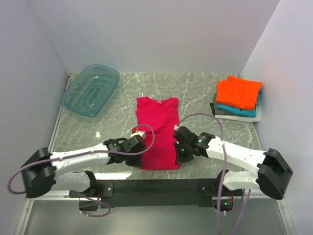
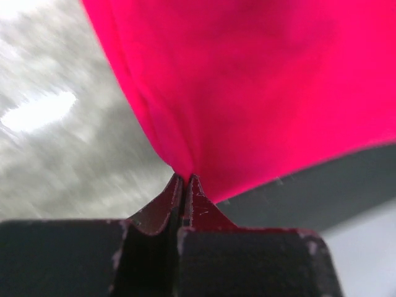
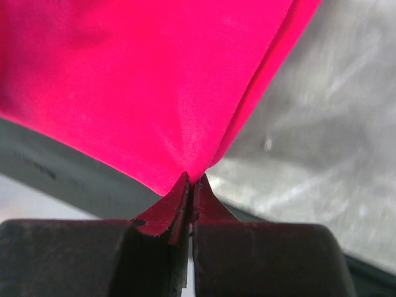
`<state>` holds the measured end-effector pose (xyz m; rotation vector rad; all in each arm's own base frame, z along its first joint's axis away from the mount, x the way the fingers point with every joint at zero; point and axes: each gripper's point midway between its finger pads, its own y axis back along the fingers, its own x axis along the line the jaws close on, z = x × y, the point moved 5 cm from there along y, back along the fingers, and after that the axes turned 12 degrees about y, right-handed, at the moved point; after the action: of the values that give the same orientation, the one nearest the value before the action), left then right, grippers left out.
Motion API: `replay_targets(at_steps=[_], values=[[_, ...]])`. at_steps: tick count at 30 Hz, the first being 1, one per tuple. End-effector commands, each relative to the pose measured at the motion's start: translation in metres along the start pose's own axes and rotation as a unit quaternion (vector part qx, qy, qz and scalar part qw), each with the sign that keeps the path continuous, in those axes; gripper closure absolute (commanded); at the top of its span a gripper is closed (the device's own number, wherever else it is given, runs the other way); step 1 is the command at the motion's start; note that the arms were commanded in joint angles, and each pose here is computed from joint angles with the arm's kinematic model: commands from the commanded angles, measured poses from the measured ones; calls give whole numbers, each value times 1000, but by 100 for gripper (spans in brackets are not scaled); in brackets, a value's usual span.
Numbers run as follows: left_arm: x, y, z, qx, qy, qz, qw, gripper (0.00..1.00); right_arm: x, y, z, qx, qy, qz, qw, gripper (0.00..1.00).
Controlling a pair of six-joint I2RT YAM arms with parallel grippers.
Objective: Fold and stack the t-shirts
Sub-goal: Fold the tshirt
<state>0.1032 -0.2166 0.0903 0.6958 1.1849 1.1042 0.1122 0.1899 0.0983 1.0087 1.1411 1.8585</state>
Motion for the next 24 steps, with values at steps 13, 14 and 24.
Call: replay_targets(at_steps=[13,14,24], values=[[-45,102,-58,109,-51,-188,975,99,34,100,-73,76,48,61,994,100],[-49,108,-59,107,-56,-199,972,99,36,106,-74,72,53,65,994,100],[-76,154,-18,-18,-19,-250,968,99,38,136,-31,-24,65,14,997,100]])
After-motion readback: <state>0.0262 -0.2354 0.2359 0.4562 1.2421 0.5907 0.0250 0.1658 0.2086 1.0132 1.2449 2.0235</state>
